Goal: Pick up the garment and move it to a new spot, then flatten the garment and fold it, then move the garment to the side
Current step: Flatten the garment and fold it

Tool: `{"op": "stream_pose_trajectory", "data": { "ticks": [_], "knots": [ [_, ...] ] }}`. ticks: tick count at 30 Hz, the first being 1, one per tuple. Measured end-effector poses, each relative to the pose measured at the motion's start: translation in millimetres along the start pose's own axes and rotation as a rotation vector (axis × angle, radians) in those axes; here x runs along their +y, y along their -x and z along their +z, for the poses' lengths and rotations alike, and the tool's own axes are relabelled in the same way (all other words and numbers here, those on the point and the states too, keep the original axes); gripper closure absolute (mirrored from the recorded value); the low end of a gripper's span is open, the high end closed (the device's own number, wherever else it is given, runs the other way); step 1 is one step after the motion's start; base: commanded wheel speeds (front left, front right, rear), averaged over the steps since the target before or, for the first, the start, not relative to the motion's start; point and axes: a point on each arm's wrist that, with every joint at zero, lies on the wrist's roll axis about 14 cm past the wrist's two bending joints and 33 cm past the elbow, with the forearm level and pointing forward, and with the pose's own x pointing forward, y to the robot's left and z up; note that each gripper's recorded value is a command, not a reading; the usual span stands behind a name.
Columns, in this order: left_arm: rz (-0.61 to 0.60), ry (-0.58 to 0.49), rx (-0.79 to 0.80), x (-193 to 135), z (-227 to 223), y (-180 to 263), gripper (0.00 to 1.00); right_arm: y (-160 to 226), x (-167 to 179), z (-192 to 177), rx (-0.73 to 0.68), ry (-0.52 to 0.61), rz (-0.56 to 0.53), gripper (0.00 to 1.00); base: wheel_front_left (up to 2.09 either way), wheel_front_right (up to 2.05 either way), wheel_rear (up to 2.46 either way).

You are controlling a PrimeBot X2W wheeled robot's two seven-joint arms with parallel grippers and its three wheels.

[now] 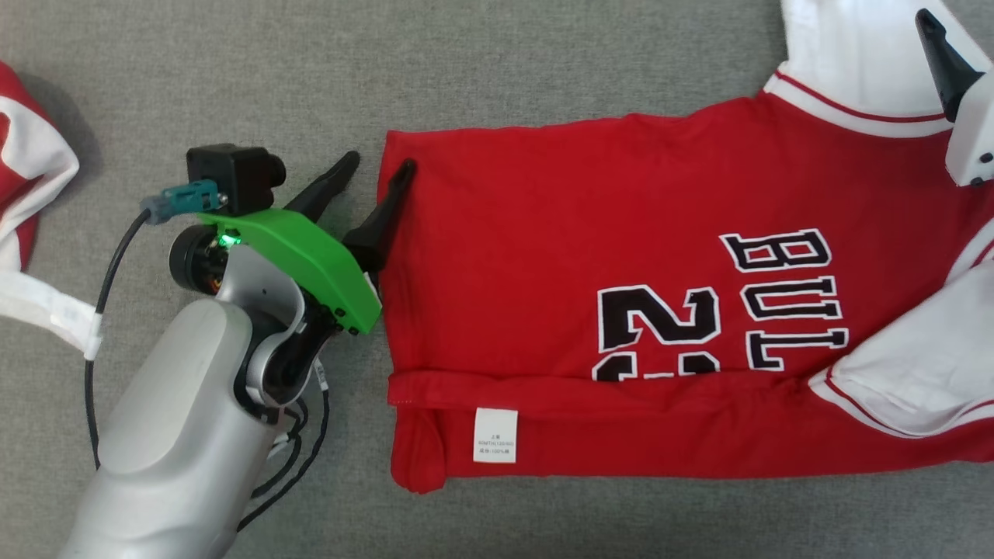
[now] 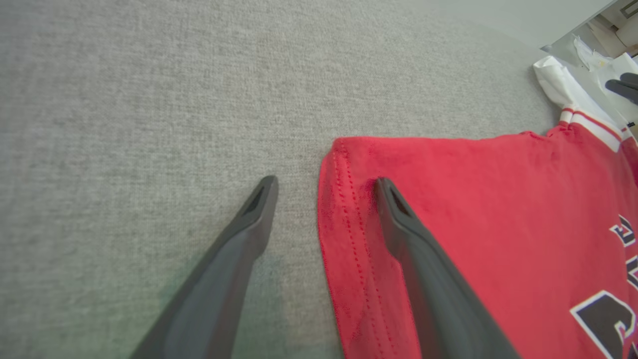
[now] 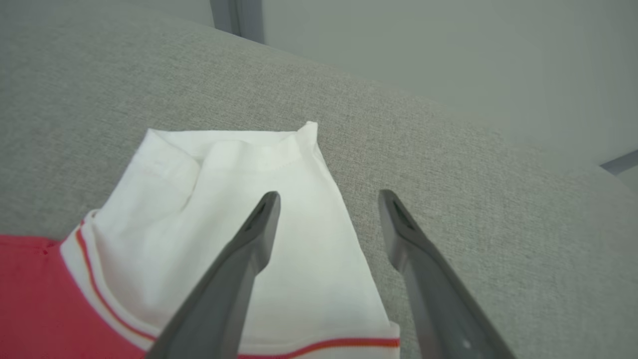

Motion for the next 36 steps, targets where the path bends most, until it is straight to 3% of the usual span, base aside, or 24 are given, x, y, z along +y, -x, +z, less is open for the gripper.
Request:
{"op": "stream_pose_trajectory", "data": {
  "ticks": [9, 16, 18, 19, 21, 29, 36],
  "knots": [
    [-0.001, -0.003, 0.018, 14.4, -7.9, -19.2, 0.0, -66.5, 22.6, -23.6, 0.059, 0.022, 0.04, 0.0, 0.0, 0.0, 0.0],
    [-0.039, -0.028, 0.05, 7.9, -12.8, -22.4, 0.01, -75.8, 23.9, -25.8, 0.072, 0.018, 0.044, 0.0, 0.0, 0.0, 0.0],
    [-0.054, -0.027, 0.055, 3.8, -13.2, -22.7, 0.4, -75.7, 24.7, -28.6, 0.085, 0.013, 0.046, 0.0, 0.0, 0.0, 0.0],
    [-0.061, -0.029, 0.059, 1.9, -13.8, -22.7, 0.64, -75.8, 25.3, -29.4, 0.09, 0.005, 0.048, 0.44, 0.0, 0.0, 0.0],
    [-0.076, -0.041, 0.07, -3.1, -16.3, -22.8, 1.0, -75.9, 28.0, -29.8, 0.097, -0.014, 0.056, 1.0, 0.0, 0.0, 0.0],
    [-0.119, -0.064, 0.044, -19.4, -12.4, -20.4, 1.0, -65.7, 30.3, -7.1, -0.015, -0.087, 0.062, 1.0, 0.0, 0.0, 0.0],
    [-0.124, -0.083, -0.047, -26.4, 6.7, -0.4, 1.0, -26.5, 25.9, 29.7, -0.198, -0.179, 0.067, 1.0, 0.0, 0.0, 0.0]
  ]
}}
